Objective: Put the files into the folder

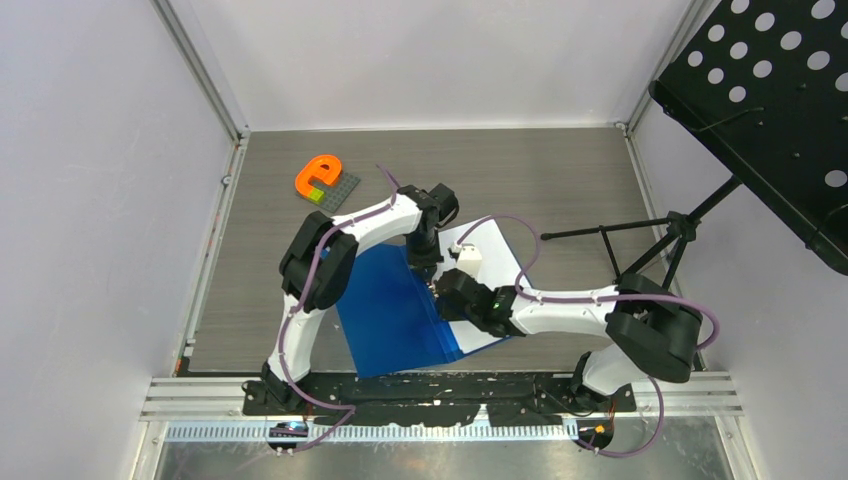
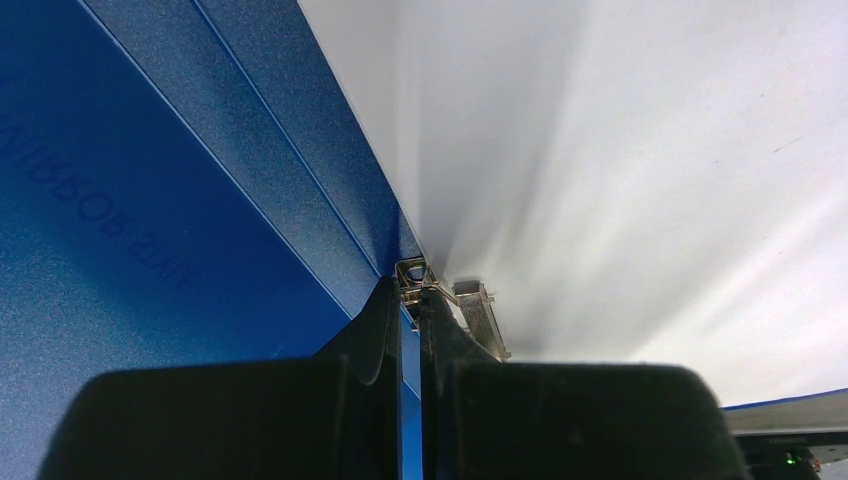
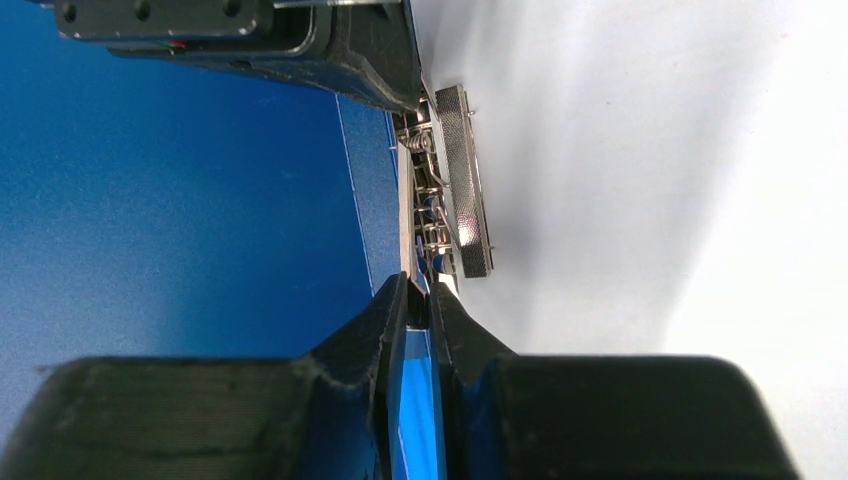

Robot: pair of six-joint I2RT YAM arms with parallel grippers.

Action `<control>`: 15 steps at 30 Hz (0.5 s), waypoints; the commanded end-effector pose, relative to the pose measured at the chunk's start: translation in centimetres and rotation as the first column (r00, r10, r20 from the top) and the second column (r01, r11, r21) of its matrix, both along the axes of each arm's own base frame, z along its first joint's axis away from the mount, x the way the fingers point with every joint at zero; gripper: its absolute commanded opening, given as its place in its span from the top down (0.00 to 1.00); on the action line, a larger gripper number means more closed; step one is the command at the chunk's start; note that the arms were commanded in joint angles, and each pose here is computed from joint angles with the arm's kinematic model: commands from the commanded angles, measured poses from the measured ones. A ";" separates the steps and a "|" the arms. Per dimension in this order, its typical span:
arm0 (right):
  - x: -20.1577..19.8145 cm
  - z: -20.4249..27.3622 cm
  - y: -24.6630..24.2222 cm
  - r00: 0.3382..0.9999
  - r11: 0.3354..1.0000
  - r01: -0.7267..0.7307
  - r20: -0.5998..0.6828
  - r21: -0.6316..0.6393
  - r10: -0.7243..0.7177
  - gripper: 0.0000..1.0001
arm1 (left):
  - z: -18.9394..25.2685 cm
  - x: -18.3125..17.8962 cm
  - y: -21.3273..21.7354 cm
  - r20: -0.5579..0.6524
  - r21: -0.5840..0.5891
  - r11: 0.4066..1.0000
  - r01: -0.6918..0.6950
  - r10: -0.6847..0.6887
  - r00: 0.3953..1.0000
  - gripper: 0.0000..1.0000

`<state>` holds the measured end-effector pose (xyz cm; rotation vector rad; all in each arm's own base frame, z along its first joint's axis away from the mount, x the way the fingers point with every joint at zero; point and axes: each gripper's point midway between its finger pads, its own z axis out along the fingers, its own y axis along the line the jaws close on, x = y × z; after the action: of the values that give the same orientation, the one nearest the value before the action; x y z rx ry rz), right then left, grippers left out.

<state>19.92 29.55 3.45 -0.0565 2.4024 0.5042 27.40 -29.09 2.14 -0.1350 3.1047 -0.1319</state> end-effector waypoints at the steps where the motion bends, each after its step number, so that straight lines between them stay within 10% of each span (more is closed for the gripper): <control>1: -4.1 -3.9 -5.3 0.988 0.969 -0.077 -0.145 -0.233 0.043 0.82 | -1.6 1.9 2.0 0.047 0.086 0.996 -0.014 0.010 0.999 1.00; 15: -3.8 -3.8 -5.4 0.990 0.972 -0.041 -0.144 -0.231 0.007 0.89 | -1.6 2.2 1.8 0.046 0.080 0.997 -0.009 0.006 0.999 1.00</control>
<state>19.31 29.17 3.77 -0.0586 2.4145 0.5019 27.34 -29.10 2.15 -0.1395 3.1183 -0.1328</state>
